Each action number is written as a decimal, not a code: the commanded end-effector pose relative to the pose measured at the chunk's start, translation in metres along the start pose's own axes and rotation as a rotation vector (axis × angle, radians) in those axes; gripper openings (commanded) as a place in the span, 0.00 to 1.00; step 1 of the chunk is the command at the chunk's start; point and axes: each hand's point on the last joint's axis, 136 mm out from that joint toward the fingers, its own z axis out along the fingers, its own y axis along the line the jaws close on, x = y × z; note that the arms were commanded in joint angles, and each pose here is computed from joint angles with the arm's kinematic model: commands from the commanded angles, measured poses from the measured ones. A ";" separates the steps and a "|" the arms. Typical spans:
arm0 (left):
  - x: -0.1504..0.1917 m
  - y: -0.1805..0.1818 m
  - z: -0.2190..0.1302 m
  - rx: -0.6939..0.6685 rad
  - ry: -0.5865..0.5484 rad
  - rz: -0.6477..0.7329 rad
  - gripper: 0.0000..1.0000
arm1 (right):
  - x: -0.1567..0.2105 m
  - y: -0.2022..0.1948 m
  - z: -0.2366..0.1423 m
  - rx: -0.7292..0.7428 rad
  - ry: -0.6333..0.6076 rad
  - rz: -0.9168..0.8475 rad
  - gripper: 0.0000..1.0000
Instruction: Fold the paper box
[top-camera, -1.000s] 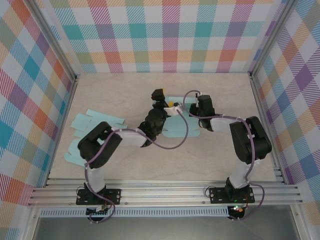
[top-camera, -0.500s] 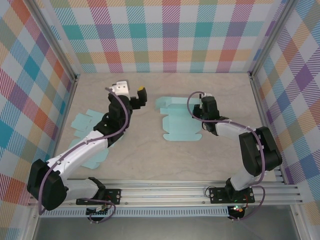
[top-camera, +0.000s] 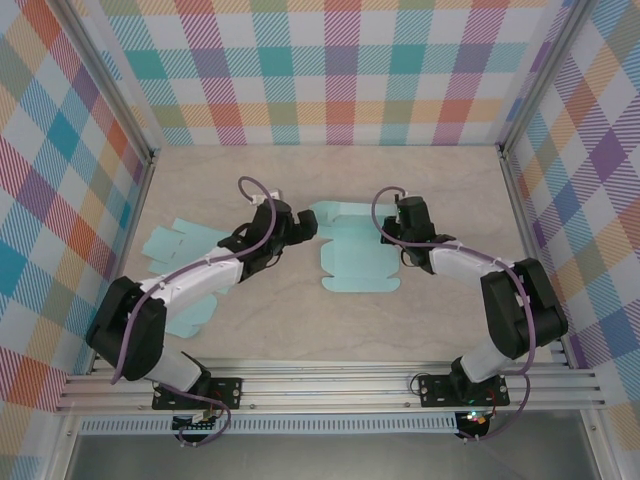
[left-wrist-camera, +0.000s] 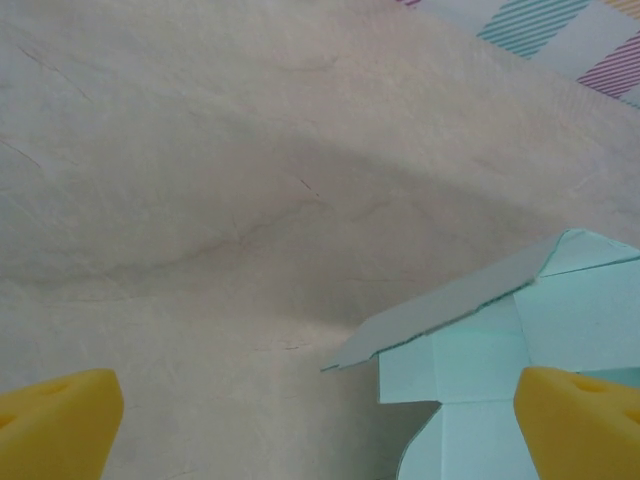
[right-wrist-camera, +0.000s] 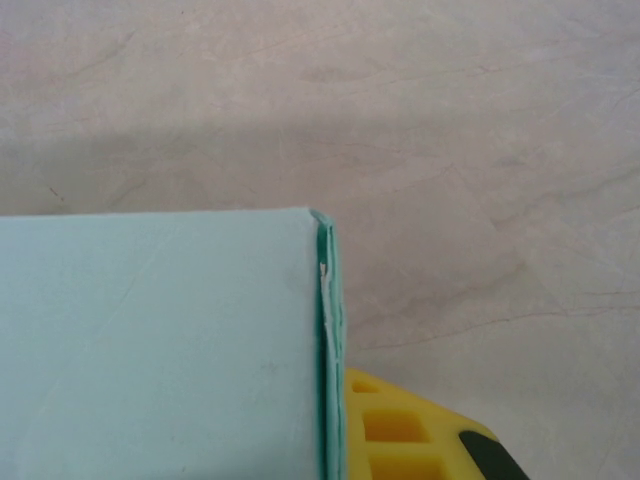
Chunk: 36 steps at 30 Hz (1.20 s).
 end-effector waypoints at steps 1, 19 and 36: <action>-0.007 -0.022 0.008 0.049 -0.020 -0.026 1.00 | -0.008 0.012 -0.011 -0.030 -0.019 0.017 0.00; 0.005 -0.048 0.042 0.136 -0.045 -0.113 1.00 | -0.005 0.033 -0.011 -0.043 -0.018 0.059 0.00; 0.068 0.012 0.014 0.127 0.138 -0.322 0.63 | 0.002 0.019 -0.009 0.056 -0.030 0.087 0.00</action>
